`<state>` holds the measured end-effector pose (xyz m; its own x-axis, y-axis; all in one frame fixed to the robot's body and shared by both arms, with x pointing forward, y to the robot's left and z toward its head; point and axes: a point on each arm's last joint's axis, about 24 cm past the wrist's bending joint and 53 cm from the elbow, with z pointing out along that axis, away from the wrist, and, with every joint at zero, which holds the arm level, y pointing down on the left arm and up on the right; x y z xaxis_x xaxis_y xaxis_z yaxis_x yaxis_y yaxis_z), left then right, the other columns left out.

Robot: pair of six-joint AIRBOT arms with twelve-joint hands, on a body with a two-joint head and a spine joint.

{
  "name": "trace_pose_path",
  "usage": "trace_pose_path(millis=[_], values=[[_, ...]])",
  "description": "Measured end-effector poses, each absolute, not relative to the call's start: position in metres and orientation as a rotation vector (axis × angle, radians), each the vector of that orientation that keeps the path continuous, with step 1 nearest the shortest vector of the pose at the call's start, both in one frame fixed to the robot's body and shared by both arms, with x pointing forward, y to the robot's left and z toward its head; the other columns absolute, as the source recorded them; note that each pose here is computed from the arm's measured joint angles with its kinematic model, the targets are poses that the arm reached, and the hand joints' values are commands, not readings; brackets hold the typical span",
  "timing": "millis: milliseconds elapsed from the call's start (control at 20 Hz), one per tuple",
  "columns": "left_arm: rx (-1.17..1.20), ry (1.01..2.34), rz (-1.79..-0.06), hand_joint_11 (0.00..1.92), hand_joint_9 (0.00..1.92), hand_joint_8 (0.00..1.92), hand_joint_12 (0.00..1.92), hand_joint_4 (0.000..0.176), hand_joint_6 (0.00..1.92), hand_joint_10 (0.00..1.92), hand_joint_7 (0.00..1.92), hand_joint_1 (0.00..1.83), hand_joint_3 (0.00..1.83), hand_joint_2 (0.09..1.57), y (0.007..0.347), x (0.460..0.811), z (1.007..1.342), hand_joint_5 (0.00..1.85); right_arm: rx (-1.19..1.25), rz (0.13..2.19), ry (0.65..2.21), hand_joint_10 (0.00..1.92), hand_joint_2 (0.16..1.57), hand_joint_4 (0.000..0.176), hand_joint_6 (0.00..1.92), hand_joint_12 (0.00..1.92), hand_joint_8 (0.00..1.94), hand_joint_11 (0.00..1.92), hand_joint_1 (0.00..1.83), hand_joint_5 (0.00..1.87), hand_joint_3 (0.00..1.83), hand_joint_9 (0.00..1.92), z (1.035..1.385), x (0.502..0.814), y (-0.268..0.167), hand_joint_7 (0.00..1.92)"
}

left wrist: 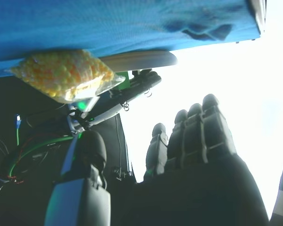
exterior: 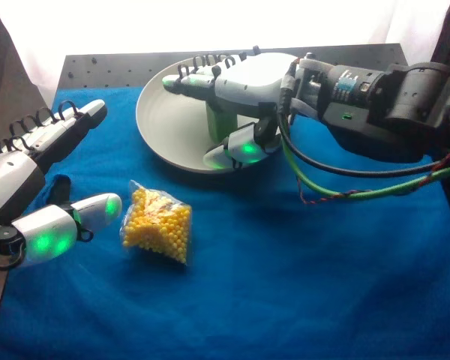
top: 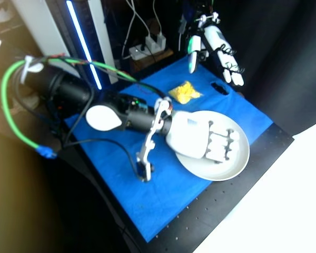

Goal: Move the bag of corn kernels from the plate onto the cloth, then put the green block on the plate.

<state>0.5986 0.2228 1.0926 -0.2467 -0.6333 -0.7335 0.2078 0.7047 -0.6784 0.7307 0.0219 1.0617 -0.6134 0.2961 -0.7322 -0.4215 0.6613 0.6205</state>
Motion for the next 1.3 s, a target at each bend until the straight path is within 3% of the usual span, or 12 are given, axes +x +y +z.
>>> trace_pose_path(millis=[150,300,400,450,550,600,700,850,1000,1050,1200,1300], values=[[-0.355,1.642,-0.819,0.02,0.00,0.00,0.01,0.176,0.00,0.00,0.00,0.42,0.00,1.20,0.223,0.599,1.092,0.00,-0.118,1.049,1.937,0.00,1.06,0.061,0.00,1.09,0.00,0.00,0.70,0.00,0.00,0.00,1.084,0.723,0.004,0.00],[-0.356,1.640,-0.817,0.01,0.00,0.00,0.15,0.175,0.00,0.00,0.00,0.39,0.00,1.21,0.224,0.599,1.092,0.00,-0.133,1.111,1.824,0.00,1.03,0.118,0.00,1.32,0.00,0.00,0.55,0.00,0.00,0.00,1.128,0.714,-0.022,0.00],[-0.354,1.641,-0.812,0.00,0.00,0.00,0.17,0.176,0.00,0.00,0.00,0.42,0.00,1.20,0.225,0.598,1.092,0.00,-0.153,1.175,1.760,0.00,1.08,0.145,0.00,0.76,0.00,0.00,0.47,0.00,0.00,0.00,1.151,0.700,-0.023,0.00],[-0.351,1.640,-0.816,0.00,0.00,0.00,0.25,0.176,0.00,0.00,0.00,0.39,0.00,1.20,0.224,0.598,1.092,0.00,-0.181,1.212,1.717,0.00,1.20,0.133,0.00,0.25,0.00,0.00,0.46,0.00,0.00,0.00,1.166,0.688,-0.024,0.00],[-0.364,1.633,-0.824,0.00,0.01,0.00,0.63,0.176,0.00,0.00,0.00,0.33,0.00,1.18,0.223,0.597,1.093,0.00,-0.215,1.261,1.632,0.02,1.30,0.026,0.00,0.80,0.00,0.00,0.43,0.00,0.00,0.01,1.195,0.670,-0.037,0.00],[-0.365,1.634,-0.824,0.00,0.00,0.00,0.53,0.176,0.00,0.00,0.00,0.34,0.00,1.20,0.224,0.597,1.093,0.00,-0.184,1.273,1.604,0.00,1.34,0.000,0.00,0.24,0.00,0.00,0.38,0.00,0.00,0.00,1.204,0.668,-0.054,0.00],[-0.363,1.624,-0.822,0.00,0.00,0.00,0.34,0.174,0.00,0.00,0.00,0.34,0.00,1.23,0.225,0.597,1.096,0.00,-0.127,1.257,1.619,0.00,1.33,0.069,0.00,0.01,0.00,0.00,0.30,0.00,0.00,0.00,1.197,0.665,-0.083,0.00],[-0.340,1.607,-0.826,0.00,0.00,0.00,0.00,0.171,0.00,0.00,0.00,0.33,0.00,1.23,0.224,0.596,1.104,0.00,-0.118,1.180,1.690,0.00,1.32,0.080,0.00,0.00,0.00,0.00,0.16,0.00,0.00,0.00,1.173,0.653,-0.104,0.00],[-0.303,1.573,-0.813,0.00,0.00,0.00,0.00,0.176,0.00,0.00,0.00,0.29,0.00,1.23,0.226,0.596,1.119,0.00,-0.115,1.131,1.675,0.00,1.36,0.059,0.00,0.00,0.00,0.00,0.16,0.00,0.01,0.00,1.173,0.635,-0.121,0.00],[-0.303,1.559,-0.809,0.00,0.00,0.00,0.00,0.176,0.00,0.00,0.00,0.29,0.00,1.23,0.229,0.597,1.123,0.00,-0.101,1.126,1.683,0.00,1.37,0.021,0.00,0.00,0.00,0.00,0.17,0.00,0.01,0.00,1.169,0.632,-0.127,0.00],[-0.270,1.511,-0.806,0.00,0.00,0.00,0.00,0.176,0.00,0.00,0.00,0.29,0.00,1.24,0.230,0.598,1.143,0.00,-0.031,1.075,1.745,0.00,1.35,0.064,0.00,0.00,0.00,0.00,0.19,0.00,0.00,0.00,1.150,0.619,-0.158,0.00],[-0.215,1.475,-0.823,0.00,0.00,0.00,0.00,0.161,0.00,0.00,0.00,0.34,0.01,1.26,0.223,0.593,1.159,0.00,-0.016,1.078,1.701,0.00,1.35,0.048,0.00,0.00,0.00,0.00,0.23,0.00,0.00,0.00,1.165,0.615,-0.170,0.00]])
